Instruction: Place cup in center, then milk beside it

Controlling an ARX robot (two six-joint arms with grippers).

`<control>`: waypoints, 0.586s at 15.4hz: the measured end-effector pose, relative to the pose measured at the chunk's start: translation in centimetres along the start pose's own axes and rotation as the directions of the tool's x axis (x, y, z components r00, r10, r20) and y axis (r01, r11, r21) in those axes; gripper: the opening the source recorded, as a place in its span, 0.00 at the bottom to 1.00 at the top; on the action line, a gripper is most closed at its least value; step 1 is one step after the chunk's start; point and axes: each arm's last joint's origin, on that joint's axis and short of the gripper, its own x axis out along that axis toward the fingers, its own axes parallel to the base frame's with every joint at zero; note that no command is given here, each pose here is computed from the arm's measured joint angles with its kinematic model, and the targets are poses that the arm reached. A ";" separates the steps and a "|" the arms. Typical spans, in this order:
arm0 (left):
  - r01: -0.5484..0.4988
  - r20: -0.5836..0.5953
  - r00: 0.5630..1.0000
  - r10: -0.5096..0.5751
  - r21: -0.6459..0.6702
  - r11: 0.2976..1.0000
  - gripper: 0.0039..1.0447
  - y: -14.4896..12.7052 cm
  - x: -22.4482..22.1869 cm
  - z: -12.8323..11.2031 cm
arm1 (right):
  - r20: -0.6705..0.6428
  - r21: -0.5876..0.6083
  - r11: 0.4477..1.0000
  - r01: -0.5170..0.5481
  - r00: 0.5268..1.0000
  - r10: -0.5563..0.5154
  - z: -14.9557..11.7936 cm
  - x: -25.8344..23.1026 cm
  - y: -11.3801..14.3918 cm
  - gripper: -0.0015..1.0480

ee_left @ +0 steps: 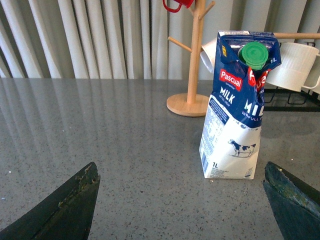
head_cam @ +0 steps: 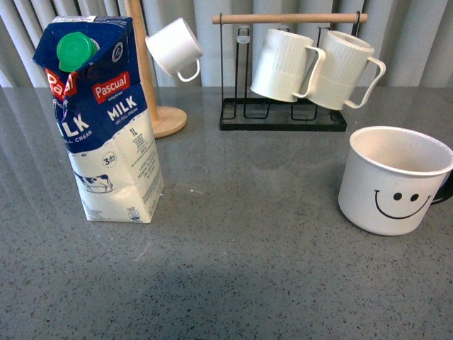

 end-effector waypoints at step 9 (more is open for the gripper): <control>0.000 0.000 1.000 0.000 0.000 1.000 0.94 0.0 0.0 0.0 | 0.000 0.000 1.000 0.000 1.000 0.000 0.0 0.0 0.0 0.94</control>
